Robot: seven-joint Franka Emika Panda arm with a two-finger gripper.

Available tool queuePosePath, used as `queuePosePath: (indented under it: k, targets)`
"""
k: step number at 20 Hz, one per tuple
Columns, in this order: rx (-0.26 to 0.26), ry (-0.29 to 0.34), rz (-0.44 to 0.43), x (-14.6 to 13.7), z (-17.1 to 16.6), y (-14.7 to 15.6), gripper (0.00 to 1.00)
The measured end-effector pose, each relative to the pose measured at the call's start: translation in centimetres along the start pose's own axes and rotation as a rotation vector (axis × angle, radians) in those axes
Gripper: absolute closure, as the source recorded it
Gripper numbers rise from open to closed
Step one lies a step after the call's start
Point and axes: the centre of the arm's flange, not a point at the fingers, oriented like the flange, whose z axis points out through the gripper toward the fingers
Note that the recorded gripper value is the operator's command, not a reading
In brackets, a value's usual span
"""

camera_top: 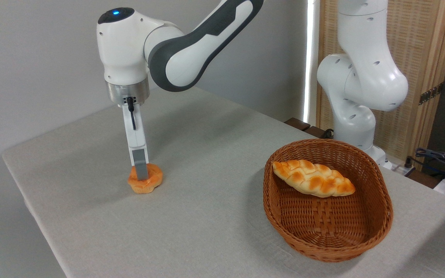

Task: Put bread into the basket
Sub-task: 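Close the gripper fingers around the round bread roll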

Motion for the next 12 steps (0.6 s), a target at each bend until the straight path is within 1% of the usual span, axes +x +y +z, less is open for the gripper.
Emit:
queuePosePath:
  k: [2,4,12]
  targets:
    - [0.017,-0.026,0.029,-0.18,0.15,-0.13,0.0]
    - [0.023,-0.039,0.04,-0.26,0.37,-0.21,0.0]
    - [0.016,-0.048,0.046,-0.32,1.0,-0.28,0.0]
